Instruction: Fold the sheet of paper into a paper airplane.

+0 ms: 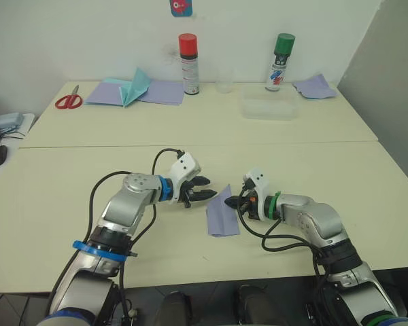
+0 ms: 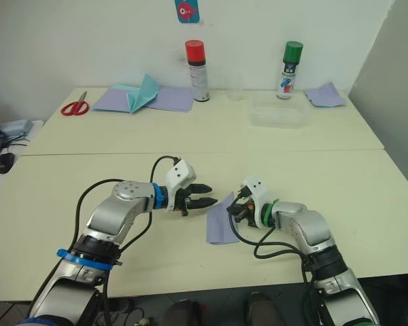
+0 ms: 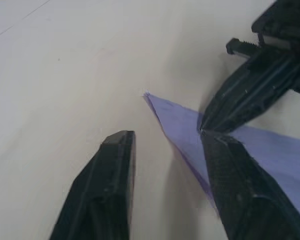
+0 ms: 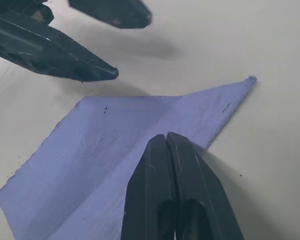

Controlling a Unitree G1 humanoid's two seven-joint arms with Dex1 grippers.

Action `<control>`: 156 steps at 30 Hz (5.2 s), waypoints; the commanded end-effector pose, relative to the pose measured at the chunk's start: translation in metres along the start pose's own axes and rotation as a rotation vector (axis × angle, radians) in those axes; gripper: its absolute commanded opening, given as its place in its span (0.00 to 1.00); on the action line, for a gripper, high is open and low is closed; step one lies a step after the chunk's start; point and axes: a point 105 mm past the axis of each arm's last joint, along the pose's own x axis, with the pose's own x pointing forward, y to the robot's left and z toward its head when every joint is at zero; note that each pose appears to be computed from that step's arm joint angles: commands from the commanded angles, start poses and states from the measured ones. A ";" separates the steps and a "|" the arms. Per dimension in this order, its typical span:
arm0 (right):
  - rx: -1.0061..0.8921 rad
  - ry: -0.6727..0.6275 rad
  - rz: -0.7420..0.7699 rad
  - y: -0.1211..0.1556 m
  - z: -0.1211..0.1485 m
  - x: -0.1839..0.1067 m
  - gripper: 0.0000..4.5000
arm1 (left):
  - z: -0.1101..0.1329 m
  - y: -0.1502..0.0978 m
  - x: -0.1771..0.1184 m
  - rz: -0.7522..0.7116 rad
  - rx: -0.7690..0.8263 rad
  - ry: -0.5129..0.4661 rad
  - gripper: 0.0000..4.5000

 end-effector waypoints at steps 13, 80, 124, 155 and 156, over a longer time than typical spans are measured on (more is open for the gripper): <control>-0.030 0.055 0.014 0.008 -0.013 0.000 0.00 | -0.003 -0.003 0.030 -0.100 -0.107 0.094 0.50; -0.167 -0.022 -0.115 -0.036 -0.007 -0.005 0.00 | -0.057 -0.047 0.013 -0.150 0.195 0.252 0.00; -0.297 0.092 0.098 0.006 -0.036 -0.028 0.00 | -0.066 -0.043 0.011 -0.149 0.208 0.277 0.00; -0.254 0.177 0.189 0.024 -0.058 -0.041 0.00 | -0.072 -0.045 0.011 -0.150 0.209 0.288 0.00; -0.249 0.188 0.212 0.029 -0.060 -0.044 0.00 | -0.072 -0.045 0.011 -0.150 0.208 0.288 0.00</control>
